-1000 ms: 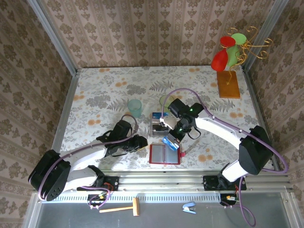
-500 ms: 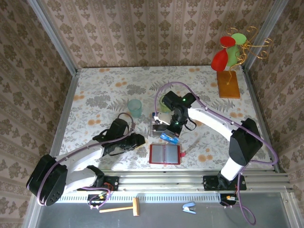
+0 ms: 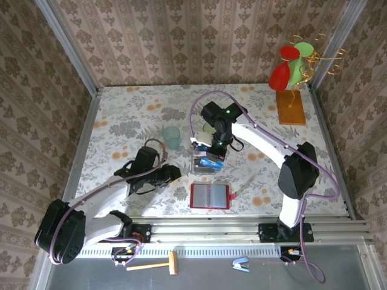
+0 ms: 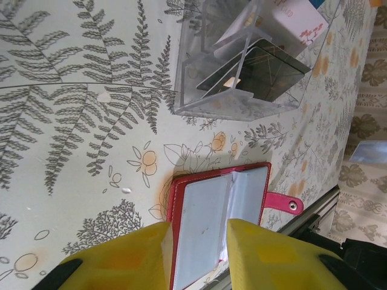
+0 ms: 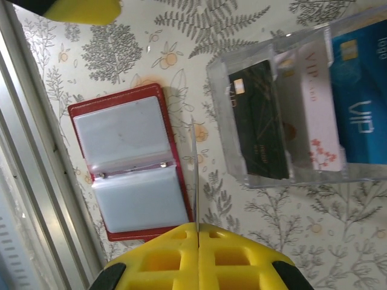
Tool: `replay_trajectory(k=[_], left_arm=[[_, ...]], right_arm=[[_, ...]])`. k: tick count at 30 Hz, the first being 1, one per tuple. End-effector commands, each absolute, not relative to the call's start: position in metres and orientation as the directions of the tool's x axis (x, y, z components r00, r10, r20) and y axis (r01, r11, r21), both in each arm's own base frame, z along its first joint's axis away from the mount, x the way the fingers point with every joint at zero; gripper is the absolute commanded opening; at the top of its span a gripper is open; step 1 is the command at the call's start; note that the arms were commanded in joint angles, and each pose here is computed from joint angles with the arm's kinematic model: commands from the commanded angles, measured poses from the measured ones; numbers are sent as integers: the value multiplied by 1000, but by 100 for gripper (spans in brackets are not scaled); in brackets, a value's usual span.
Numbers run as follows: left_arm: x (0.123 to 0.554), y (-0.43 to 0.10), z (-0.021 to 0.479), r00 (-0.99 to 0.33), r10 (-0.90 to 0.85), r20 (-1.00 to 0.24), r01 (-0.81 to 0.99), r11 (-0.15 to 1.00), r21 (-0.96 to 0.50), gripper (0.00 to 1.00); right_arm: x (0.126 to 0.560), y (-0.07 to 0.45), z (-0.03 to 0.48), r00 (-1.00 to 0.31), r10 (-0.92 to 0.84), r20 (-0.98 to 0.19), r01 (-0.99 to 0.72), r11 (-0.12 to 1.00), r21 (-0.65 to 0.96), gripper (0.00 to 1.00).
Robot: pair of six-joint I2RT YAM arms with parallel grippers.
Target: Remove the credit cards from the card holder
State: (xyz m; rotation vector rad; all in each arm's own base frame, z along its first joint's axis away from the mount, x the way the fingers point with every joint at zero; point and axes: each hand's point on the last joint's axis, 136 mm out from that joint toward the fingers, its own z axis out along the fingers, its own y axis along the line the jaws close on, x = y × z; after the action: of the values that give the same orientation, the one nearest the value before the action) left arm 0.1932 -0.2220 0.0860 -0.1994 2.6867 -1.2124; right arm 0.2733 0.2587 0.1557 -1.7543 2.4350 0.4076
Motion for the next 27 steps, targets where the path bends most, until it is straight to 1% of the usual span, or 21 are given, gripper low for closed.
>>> replay_trajectory(k=[1, 11, 27], left_arm=[[192, -216, 92, -974, -192, -122, -35, 658, -753, 30], [187, -198, 92, -965, -238, -108, -82, 669, -739, 31], [184, -191, 87, -958, -279, -72, -141, 673, -726, 31]], right_arm=[[278, 253, 157, -280, -940, -197, -955, 251, 158, 0], [313, 264, 159, -228, -955, -191, -967, 199, 159, 0], [357, 261, 137, -212, -965, -157, -968, 185, 170, 0]])
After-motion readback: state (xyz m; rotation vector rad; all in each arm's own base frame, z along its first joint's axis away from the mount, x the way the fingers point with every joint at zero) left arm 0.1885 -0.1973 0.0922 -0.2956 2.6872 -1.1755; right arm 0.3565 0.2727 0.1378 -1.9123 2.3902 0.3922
